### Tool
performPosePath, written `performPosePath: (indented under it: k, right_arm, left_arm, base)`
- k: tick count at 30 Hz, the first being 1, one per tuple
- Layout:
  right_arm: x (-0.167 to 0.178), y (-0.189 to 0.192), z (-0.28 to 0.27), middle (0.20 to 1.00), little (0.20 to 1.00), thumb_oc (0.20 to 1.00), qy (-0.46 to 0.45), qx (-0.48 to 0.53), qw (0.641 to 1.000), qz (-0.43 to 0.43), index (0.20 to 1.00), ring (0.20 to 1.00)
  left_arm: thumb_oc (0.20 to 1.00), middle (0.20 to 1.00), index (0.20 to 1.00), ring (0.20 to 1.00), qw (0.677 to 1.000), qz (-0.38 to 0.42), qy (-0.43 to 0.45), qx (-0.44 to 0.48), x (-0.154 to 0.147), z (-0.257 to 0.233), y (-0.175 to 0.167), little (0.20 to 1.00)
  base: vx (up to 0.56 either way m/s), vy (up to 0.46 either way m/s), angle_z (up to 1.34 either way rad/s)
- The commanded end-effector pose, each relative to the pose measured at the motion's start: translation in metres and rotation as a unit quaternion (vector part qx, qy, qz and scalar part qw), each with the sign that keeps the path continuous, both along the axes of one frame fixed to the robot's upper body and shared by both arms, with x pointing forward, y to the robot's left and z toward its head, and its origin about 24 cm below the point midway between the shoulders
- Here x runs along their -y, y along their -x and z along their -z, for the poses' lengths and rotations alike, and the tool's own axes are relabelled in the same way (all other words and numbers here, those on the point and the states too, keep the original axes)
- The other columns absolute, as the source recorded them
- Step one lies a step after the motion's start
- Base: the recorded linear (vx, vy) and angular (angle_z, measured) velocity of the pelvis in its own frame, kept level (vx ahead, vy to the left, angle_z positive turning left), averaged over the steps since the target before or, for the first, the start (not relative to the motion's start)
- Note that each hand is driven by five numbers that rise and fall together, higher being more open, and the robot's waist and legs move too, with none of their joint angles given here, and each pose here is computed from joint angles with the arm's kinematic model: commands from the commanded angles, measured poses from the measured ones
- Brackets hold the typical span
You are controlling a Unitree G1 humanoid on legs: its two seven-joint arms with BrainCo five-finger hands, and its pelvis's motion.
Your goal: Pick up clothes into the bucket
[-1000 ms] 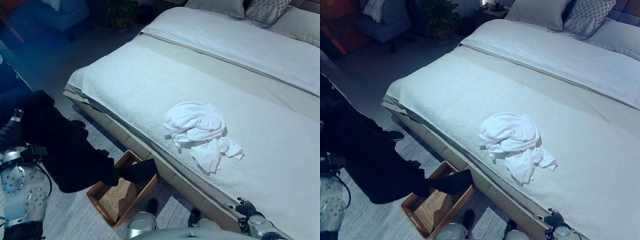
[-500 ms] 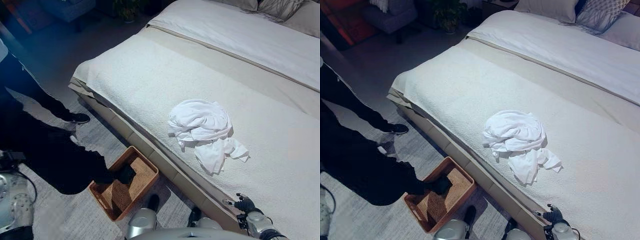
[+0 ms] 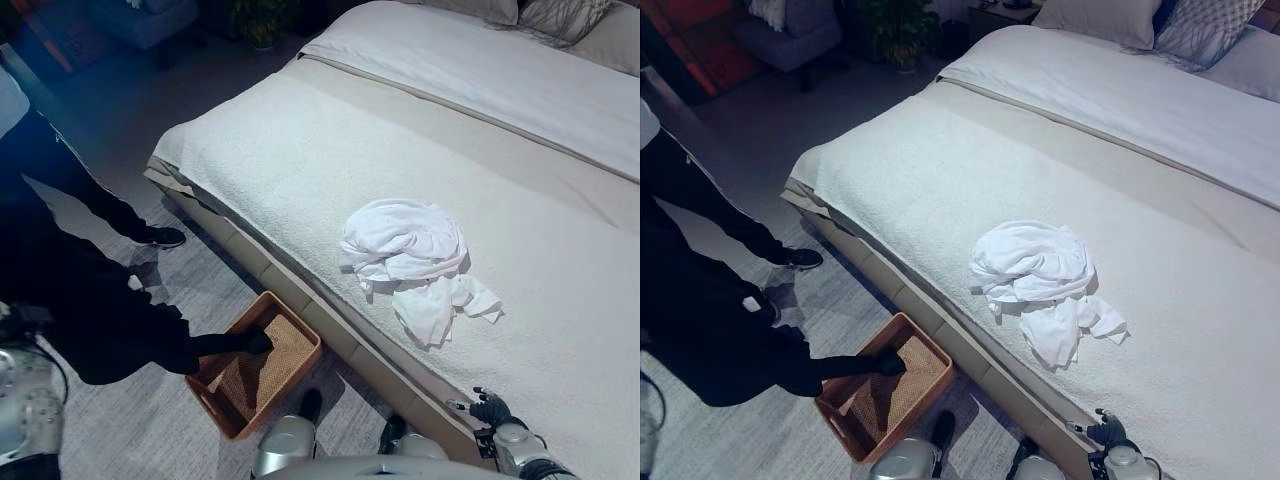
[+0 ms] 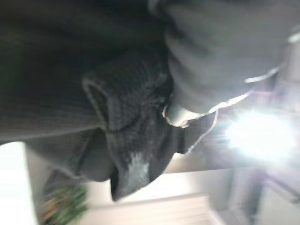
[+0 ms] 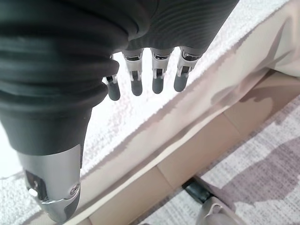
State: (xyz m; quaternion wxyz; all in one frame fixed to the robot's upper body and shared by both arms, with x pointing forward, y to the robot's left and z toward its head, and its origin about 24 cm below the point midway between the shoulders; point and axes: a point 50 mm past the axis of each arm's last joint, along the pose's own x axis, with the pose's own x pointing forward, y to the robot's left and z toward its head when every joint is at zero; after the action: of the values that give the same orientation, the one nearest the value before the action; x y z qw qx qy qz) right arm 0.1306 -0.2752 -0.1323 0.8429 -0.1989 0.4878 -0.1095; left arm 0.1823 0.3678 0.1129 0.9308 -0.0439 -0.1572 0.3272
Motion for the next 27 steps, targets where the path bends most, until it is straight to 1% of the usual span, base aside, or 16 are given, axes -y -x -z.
performPosePath:
  k: [1,6,7,9,12,14,16,18,20,22,24,25,27]
  right_arm:
    - [0.003,-0.028,-0.016,1.0,1.0,1.0,0.024,0.053,0.998,-0.035,1.0,1.0]
    - [0.009,-0.032,-0.021,1.0,1.0,1.0,0.03,0.068,0.997,-0.032,1.0,1.0]
    - [0.01,-0.034,-0.024,1.0,1.0,1.0,0.033,0.075,0.996,-0.033,1.0,1.0]
    - [0.011,-0.034,-0.024,1.0,1.0,1.0,0.033,0.076,0.996,-0.033,1.0,1.0]
    - [0.013,-0.04,-0.029,1.0,1.0,1.0,0.039,0.09,0.995,-0.031,1.0,1.0]
    - [0.013,-0.046,-0.033,1.0,1.0,1.0,0.045,0.103,0.993,-0.034,1.0,1.0]
    - [0.013,-0.052,-0.037,1.0,1.0,1.0,0.049,0.117,0.991,-0.037,1.0,1.0]
    - [0.012,-0.059,-0.043,1.0,1.0,1.0,0.052,0.136,0.989,-0.039,1.0,1.0]
    - [0.01,-0.067,-0.048,1.0,1.0,1.0,0.054,0.155,0.986,-0.04,1.0,1.0]
    - [0.009,-0.079,-0.057,1.0,1.0,1.0,0.056,0.183,0.981,-0.043,1.0,1.0]
    - [0.007,-0.095,-0.071,1.0,1.0,1.0,0.058,0.23,0.971,-0.039,1.0,1.0]
    - [0.007,-0.095,-0.072,1.0,1.0,1.0,0.058,0.23,0.971,-0.039,1.0,1.0]
    - [0.005,-0.109,-0.085,1.0,1.0,1.0,0.058,0.268,0.961,-0.039,1.0,1.0]
  left_arm:
    - [0.2,0.2,0.2,0.2,0.999,0.018,-0.047,0.01,-0.001,-0.014,0.0,0.2]
    - [0.2,0.2,0.2,0.2,0.997,0.045,-0.02,-0.055,0.006,0.018,-0.002,0.2]
    - [0.2,0.2,0.2,0.2,0.995,0.048,-0.011,-0.082,0.009,0.032,-0.003,0.2]
    - [0.2,0.2,0.2,0.2,0.995,0.048,-0.011,-0.082,0.009,0.032,-0.003,0.2]
    - [0.2,0.2,0.2,0.2,0.992,0.047,0.009,-0.118,0.014,0.052,-0.007,0.2]
    - [0.2,0.2,0.2,0.2,0.986,0.043,-0.024,-0.157,0.015,0.059,-0.013,0.2]
    - [0.2,0.2,0.2,0.2,0.975,0.038,-0.084,-0.201,0.014,0.062,-0.018,0.2]
    - [0.2,0.2,0.2,0.2,0.971,0.027,-0.092,-0.218,0.012,0.066,-0.02,0.2]
    - [0.2,0.2,0.2,0.2,0.962,0.018,-0.118,-0.245,0.011,0.07,-0.025,0.2]
    - [0.2,0.2,0.2,0.2,0.955,0.011,-0.15,-0.256,0.01,0.067,-0.032,0.2]
    - [0.2,0.2,0.2,0.2,0.95,-0.001,-0.155,-0.271,0.012,0.073,-0.041,0.2]
    - [0.2,0.2,0.2,0.2,0.95,-0.001,-0.155,-0.27,0.012,0.073,-0.042,0.2]
    - [0.2,0.2,0.2,0.2,0.941,-0.012,-0.179,-0.285,0.012,0.073,-0.048,0.2]
  base:
    - [0.0,0.0,0.0]
    - [-0.02,0.012,-0.06]
    - [-0.02,0.022,-0.07]
    - [-0.02,0.015,-0.09]
    - [-0.06,0.025,-0.09]
    - [-0.06,0.043,-0.05]
    - [-0.05,0.053,-0.09]
    - [-0.04,0.058,-0.11]
    - [-0.05,0.066,-0.27]
    - [-0.08,0.069,-0.21]
    - [-0.07,0.088,-0.23]
    - [-0.06,0.095,-0.26]
    - [-0.08,0.083,-0.21]
